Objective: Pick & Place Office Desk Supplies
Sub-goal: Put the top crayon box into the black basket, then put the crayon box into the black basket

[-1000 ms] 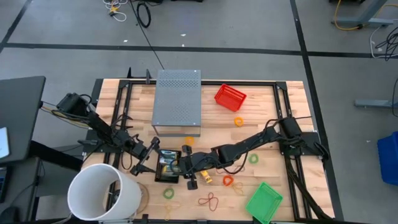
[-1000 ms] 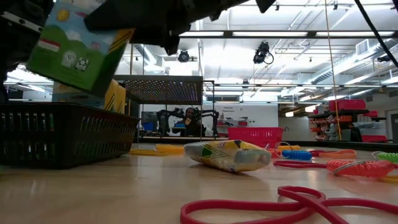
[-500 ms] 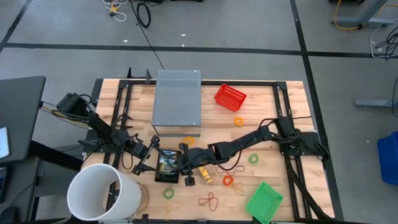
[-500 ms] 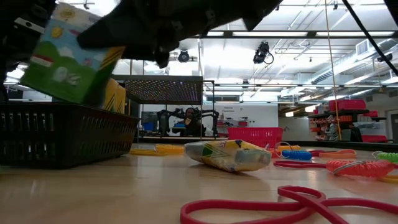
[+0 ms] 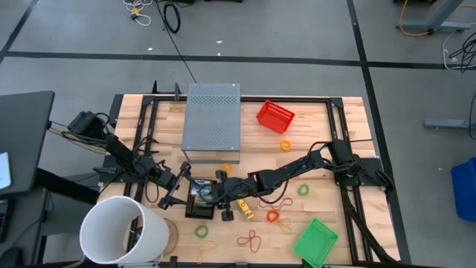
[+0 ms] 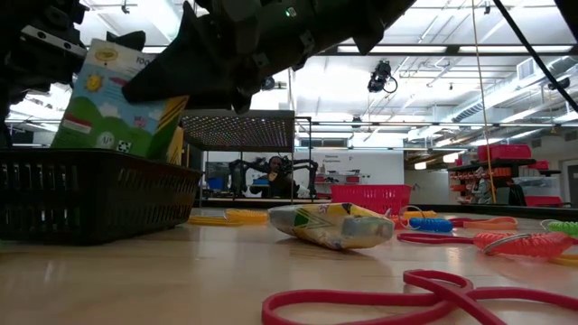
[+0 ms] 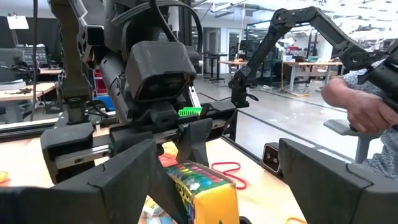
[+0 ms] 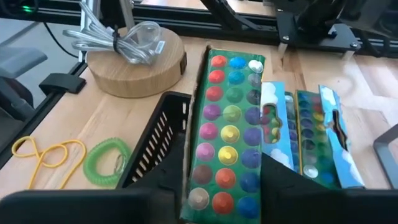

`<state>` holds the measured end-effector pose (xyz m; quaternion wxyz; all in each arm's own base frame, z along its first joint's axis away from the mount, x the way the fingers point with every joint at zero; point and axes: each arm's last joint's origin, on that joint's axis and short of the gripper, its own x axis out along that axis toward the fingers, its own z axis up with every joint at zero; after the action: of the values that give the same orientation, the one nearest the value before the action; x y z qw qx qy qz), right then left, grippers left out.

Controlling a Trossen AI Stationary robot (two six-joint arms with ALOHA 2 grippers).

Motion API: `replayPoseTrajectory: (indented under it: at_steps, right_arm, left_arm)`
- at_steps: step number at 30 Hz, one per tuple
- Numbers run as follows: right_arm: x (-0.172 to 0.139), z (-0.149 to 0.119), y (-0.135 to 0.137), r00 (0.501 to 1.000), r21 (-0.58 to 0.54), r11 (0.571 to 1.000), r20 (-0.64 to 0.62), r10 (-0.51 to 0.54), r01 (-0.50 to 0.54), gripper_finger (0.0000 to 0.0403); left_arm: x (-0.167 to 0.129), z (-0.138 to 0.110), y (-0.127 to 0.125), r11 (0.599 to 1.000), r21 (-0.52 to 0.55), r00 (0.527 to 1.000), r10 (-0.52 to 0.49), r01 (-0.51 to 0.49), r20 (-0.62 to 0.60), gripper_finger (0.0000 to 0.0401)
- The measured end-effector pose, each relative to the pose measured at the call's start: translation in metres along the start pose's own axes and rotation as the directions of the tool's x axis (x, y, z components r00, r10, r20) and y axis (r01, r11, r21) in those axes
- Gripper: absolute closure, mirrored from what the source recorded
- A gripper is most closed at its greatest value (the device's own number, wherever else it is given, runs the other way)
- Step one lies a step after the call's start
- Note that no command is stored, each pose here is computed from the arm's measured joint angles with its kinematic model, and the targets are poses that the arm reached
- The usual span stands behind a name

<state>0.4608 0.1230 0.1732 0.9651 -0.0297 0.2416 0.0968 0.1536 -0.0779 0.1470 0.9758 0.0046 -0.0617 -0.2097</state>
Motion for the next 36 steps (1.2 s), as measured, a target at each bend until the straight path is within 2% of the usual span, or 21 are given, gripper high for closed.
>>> replayPoseTrajectory:
  at_steps: [3, 7, 16, 20, 23, 27, 31, 36]
  right_arm:
    - [0.000, 0.001, 0.000, 1.000, -0.003, 1.000, 0.009, 0.010, -0.010, 0.0233]
    - [0.000, 0.001, 0.002, 1.000, -0.010, 1.000, 0.009, 0.029, -0.028, 0.0210]
    - [0.000, 0.002, 0.002, 1.000, -0.007, 1.000, 0.017, 0.012, -0.012, 0.0218]
    - [-0.008, 0.007, 0.010, 1.000, -0.020, 0.999, 0.001, 0.025, -0.025, 0.0222]
    - [-0.024, 0.015, 0.020, 0.999, -0.019, 1.000, -0.052, -0.010, 0.009, 0.0223]
    - [-0.050, 0.016, 0.032, 0.975, 0.036, 0.994, -0.200, -0.093, 0.102, 0.0223]
    - [-0.062, 0.005, 0.039, 0.931, 0.188, 0.969, -0.354, -0.085, 0.160, 0.0222]
    - [-0.061, -0.014, 0.042, 0.871, 0.282, 0.936, -0.489, -0.049, 0.211, 0.0222]
  left_arm:
    - [0.000, 0.000, 0.000, 1.000, 0.000, 1.000, 0.000, 0.000, 0.000, 0.0062]
    - [0.000, 0.000, 0.000, 1.000, 0.002, 1.000, 0.000, 0.000, 0.000, 0.0062]
    - [0.000, 0.000, 0.000, 1.000, 0.004, 1.000, 0.000, 0.000, 0.001, 0.0062]
    - [0.000, 0.000, 0.000, 1.000, 0.004, 1.000, 0.000, 0.000, 0.000, 0.0062]
    - [0.000, 0.000, 0.000, 1.000, 0.004, 1.000, 0.000, 0.000, -0.001, 0.0062]
    - [0.000, 0.000, 0.000, 1.000, 0.010, 1.000, 0.000, 0.000, -0.001, 0.0062]
    - [0.000, 0.000, 0.000, 1.000, 0.010, 1.000, 0.000, 0.000, -0.001, 0.0062]
    - [0.000, 0.000, 0.000, 1.000, 0.012, 1.000, -0.001, 0.001, -0.001, 0.0062]
